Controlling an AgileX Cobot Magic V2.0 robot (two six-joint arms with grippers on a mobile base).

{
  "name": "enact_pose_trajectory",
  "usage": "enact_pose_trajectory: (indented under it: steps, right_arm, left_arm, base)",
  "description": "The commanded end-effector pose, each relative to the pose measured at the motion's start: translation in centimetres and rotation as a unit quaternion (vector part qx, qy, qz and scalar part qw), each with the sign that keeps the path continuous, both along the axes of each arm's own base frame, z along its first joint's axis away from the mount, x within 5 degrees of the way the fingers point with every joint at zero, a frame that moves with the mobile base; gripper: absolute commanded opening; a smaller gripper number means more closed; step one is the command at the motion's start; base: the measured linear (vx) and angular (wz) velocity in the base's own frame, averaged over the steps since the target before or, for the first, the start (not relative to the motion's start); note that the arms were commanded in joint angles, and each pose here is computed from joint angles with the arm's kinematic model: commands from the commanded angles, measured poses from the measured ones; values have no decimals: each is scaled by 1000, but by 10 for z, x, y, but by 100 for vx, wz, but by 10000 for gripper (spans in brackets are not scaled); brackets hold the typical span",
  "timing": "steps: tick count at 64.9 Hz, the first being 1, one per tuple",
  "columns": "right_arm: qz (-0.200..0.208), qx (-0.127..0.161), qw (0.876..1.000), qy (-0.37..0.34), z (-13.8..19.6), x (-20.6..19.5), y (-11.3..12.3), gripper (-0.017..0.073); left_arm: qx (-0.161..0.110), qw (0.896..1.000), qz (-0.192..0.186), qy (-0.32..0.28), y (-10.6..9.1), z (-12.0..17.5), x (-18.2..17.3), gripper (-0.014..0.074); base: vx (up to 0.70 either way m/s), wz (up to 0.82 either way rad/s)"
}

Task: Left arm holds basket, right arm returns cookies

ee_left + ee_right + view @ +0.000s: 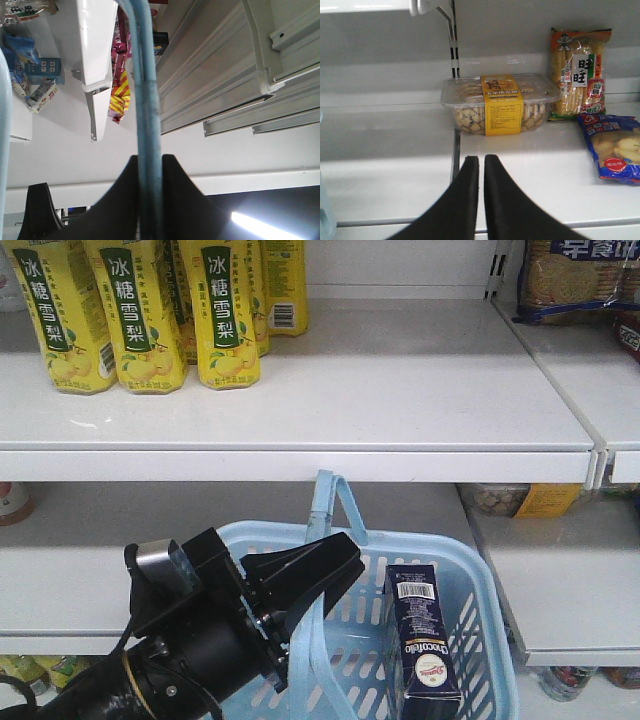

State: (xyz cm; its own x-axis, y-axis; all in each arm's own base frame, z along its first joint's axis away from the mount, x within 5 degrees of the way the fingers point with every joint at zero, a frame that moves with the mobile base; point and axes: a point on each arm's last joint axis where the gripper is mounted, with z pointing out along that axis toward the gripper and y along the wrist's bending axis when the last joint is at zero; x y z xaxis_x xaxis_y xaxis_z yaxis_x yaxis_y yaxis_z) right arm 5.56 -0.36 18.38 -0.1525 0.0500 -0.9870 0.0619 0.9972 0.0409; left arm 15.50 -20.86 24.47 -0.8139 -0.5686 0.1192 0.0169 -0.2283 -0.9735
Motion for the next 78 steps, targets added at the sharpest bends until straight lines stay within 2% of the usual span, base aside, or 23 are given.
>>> enact_pose_trajectory:
  steps: [1,78]
  right_arm:
    - [-1,-8,999,-32,1,1,0,-6]
    - [-1,-8,999,-32,1,1,0,-6]
  left_arm:
    - [-149,984,24,-94,12,42,-2,-3]
    - [-149,984,24,-94,12,42,-2,-3]
  base:
    - [1,6]
    - [0,2]
